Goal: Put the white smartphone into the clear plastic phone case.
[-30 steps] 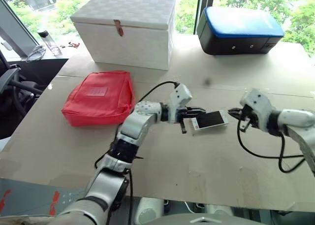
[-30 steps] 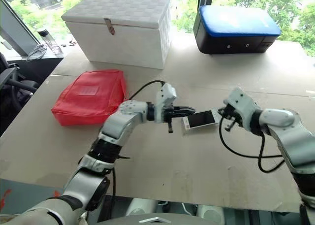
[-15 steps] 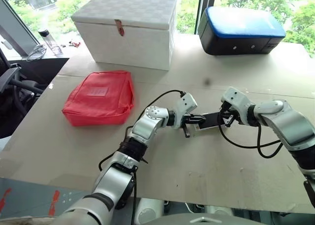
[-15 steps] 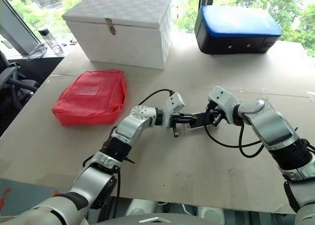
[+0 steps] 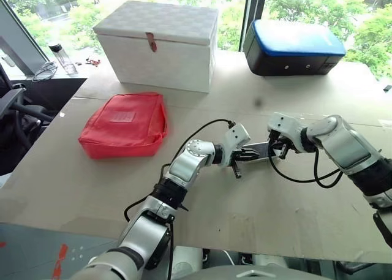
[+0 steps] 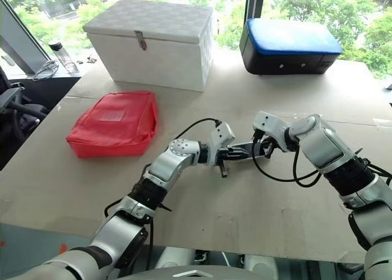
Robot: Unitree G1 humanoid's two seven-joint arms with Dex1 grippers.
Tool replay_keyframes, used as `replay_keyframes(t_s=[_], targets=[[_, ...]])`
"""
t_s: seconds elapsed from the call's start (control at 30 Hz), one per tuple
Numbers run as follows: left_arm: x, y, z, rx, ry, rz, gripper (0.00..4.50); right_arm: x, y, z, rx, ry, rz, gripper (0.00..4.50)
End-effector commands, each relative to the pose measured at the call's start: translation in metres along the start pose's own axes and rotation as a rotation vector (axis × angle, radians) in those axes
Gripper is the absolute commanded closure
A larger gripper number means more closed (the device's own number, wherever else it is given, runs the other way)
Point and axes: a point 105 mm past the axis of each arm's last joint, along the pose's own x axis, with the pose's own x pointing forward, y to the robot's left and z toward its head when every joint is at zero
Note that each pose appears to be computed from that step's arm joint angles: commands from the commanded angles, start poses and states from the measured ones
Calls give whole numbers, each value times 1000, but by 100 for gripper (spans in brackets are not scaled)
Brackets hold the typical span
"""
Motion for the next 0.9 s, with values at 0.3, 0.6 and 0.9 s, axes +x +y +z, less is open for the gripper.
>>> replay_keyframes(t_s=[0.3, 0.6, 0.9], targets=[[2, -4, 3, 4, -17, 13, 441, -8, 38, -26, 126, -34, 133, 450], [3, -6, 1, 0, -16, 11, 441, 5, 49, -38, 127, 20, 161, 450], [2, -9, -1, -1, -17, 16, 441, 15, 54, -59, 110, 97, 169, 450]])
